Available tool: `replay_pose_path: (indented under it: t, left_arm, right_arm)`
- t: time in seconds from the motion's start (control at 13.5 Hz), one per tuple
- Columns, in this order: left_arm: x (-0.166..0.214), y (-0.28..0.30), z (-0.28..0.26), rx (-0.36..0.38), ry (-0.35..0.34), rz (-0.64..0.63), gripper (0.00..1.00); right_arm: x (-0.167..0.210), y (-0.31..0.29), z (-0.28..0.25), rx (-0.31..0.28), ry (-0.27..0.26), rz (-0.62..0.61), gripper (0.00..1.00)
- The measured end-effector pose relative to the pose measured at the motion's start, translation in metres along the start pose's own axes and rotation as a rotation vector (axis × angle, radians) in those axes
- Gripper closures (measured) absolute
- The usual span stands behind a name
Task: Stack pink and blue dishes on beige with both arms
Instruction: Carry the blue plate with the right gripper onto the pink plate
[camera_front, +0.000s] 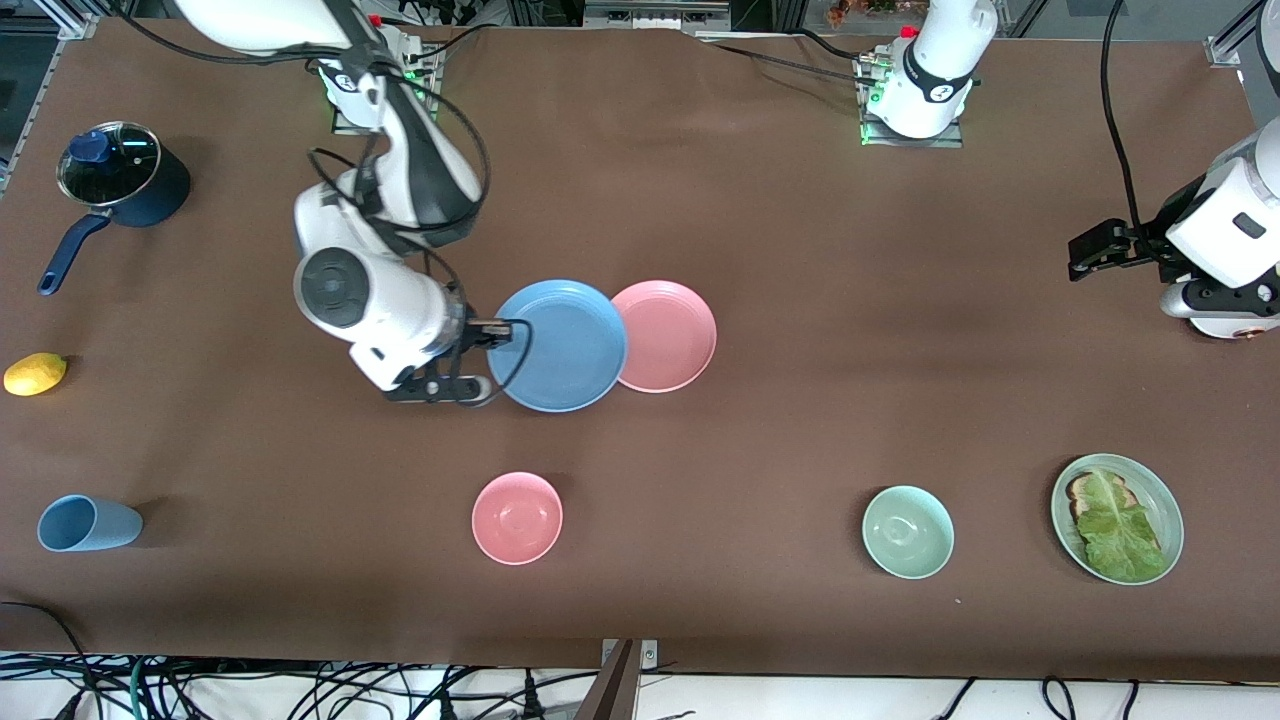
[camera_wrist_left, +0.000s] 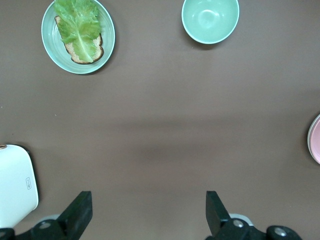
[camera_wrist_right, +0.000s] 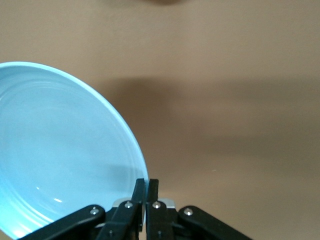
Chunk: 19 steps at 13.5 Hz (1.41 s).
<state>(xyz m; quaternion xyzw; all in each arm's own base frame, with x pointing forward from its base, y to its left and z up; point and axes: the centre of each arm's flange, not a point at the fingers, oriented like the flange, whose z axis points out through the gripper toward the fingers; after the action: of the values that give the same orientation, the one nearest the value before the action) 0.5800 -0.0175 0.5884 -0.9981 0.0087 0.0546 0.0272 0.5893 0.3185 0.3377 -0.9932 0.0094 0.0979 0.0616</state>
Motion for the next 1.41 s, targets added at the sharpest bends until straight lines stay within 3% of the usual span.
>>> replay_pose_path:
  t: [0.52, 0.89, 1.41]
  left_arm:
    - [0.000, 0.000, 0.000, 0.000, 0.000, 0.001, 0.00]
    - [0.000, 0.001, 0.000, 0.000, 0.000, 0.001, 0.00]
    - [0.000, 0.001, 0.000, 0.000, 0.000, 0.001, 0.00]
  right_arm:
    - [-0.038, -0.093, 0.060, 0.015, 0.046, 0.087, 0.96]
    - [-0.046, -0.104, 0.122, 0.027, 0.057, 0.107, 0.96]
    - [-0.045, -0.094, 0.129, 0.020, 0.044, 0.121, 0.96]
